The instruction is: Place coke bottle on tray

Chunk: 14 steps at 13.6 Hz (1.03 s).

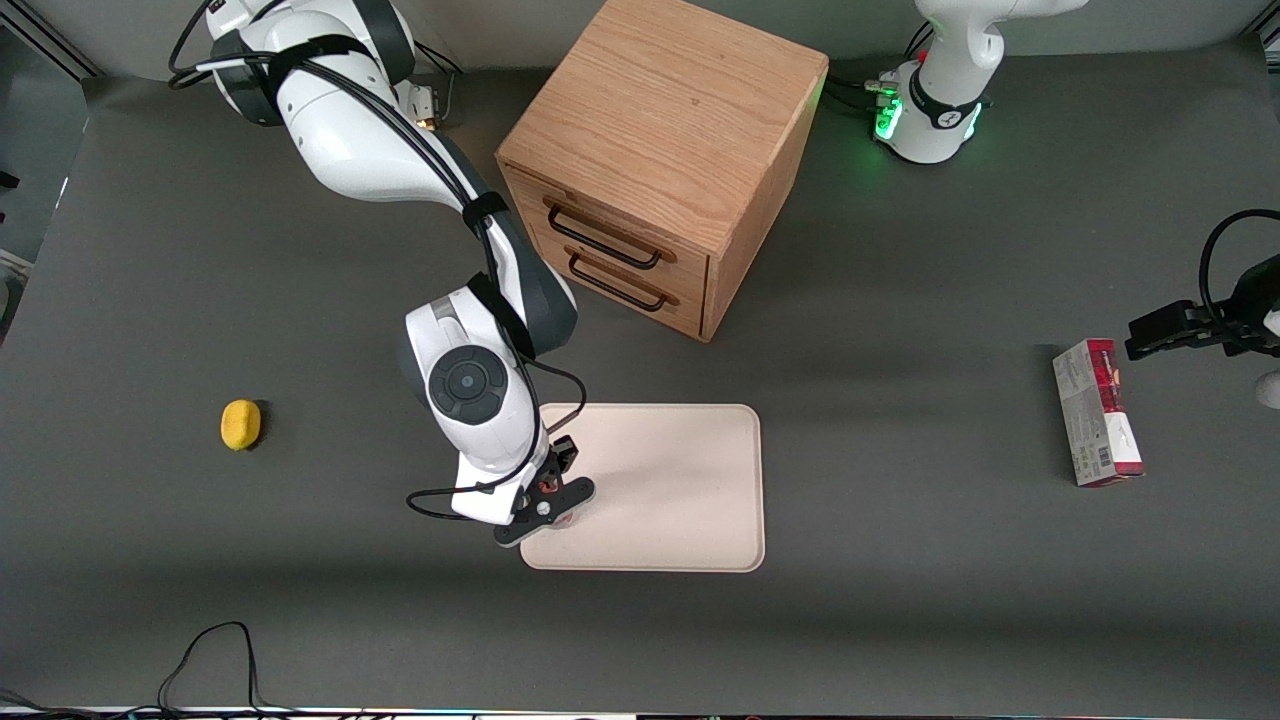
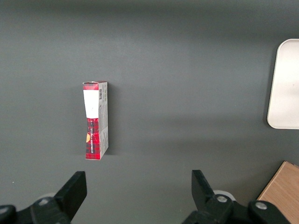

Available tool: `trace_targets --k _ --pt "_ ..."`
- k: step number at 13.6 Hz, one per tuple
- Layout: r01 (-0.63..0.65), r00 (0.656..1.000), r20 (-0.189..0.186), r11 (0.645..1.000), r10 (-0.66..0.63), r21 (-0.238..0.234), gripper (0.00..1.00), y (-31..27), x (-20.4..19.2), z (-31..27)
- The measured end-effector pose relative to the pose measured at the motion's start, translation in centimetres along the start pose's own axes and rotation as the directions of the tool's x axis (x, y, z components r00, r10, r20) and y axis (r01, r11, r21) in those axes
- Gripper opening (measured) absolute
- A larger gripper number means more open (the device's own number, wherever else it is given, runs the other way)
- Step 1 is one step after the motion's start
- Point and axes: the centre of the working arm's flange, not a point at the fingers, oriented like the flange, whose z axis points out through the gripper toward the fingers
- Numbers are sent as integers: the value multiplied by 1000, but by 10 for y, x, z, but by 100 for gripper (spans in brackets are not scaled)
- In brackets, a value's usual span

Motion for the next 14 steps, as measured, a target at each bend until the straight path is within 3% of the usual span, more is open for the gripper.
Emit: trace_targets --k 2,4,8,9,14 --pt "0 1000 -6 1000 0 0 33 0 1 2" --pt "0 1000 -8 1000 0 -1 45 0 1 3" --pt "-1 999 -35 1000 1 0 93 1 4 -14" --pt "-1 999 -34 1000 1 2 100 1 3 -28" --pt "-16 1000 -7 1000 16 21 100 14 -25 -163"
